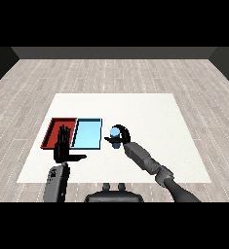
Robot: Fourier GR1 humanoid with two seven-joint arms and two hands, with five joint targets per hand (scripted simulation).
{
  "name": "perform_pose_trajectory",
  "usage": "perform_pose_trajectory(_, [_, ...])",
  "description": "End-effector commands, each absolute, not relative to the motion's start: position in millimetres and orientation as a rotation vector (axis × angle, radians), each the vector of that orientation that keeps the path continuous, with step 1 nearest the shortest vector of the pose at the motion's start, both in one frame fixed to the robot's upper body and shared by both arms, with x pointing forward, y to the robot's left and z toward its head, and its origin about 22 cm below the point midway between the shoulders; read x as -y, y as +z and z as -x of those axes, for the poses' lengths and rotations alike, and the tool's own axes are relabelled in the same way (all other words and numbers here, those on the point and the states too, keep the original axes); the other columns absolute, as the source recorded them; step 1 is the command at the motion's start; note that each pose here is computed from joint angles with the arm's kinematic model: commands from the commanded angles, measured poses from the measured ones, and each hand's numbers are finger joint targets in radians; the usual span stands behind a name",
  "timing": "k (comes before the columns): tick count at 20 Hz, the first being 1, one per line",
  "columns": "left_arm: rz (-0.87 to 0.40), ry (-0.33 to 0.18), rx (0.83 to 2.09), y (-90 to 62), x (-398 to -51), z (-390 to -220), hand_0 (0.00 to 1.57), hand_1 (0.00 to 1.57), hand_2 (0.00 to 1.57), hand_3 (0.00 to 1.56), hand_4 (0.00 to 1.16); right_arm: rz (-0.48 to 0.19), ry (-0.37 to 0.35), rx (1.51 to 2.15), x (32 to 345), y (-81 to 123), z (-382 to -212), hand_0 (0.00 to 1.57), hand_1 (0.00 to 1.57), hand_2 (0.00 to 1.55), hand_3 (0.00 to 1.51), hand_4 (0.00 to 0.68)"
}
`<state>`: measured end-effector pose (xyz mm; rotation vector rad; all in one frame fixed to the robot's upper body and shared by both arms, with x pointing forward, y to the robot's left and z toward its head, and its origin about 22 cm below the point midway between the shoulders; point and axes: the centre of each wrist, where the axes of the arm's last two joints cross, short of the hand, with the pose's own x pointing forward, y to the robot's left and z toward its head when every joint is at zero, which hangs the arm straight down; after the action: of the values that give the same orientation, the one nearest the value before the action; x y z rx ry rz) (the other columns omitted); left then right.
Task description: Pick the blue can and put it in the blue box
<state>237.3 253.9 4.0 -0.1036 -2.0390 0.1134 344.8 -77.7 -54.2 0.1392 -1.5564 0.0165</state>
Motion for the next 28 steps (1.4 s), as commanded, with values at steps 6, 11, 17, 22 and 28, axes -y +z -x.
perform_pose_trajectory(6, [0.096,0.040,2.018,4.6,-226.9,-257.8,0.00,0.00,0.00,0.00,0.00,-0.133,0.044,1.677,60.5,-26.5,-353.0,1.49,1.49,1.45,1.41,0.652])
perform_pose_trajectory(11, [0.157,0.002,1.947,4.3,-220.3,-253.4,0.00,0.00,0.00,0.00,0.00,-0.179,0.067,1.753,63.9,-21.4,-352.4,1.49,1.49,1.46,1.41,0.652])
perform_pose_trajectory(17, [0.234,-0.020,1.892,-11.1,-179.9,-249.0,0.00,0.00,0.00,0.00,0.00,-0.219,0.102,1.873,52.4,24.5,-372.1,1.43,1.43,1.44,1.42,0.666])
perform_pose_trajectory(22, [0.240,-0.057,1.850,-6.8,-177.5,-268.4,0.00,0.00,0.00,0.00,0.00,-0.233,0.121,1.895,58.9,25.5,-363.9,1.43,1.43,1.44,1.41,0.654])
perform_pose_trajectory(28, [0.260,-0.045,1.855,-0.3,-165.9,-274.8,0.00,0.00,0.00,0.00,0.00,-0.230,0.134,1.903,119.0,39.8,-351.2,1.43,1.43,1.44,1.41,0.654])
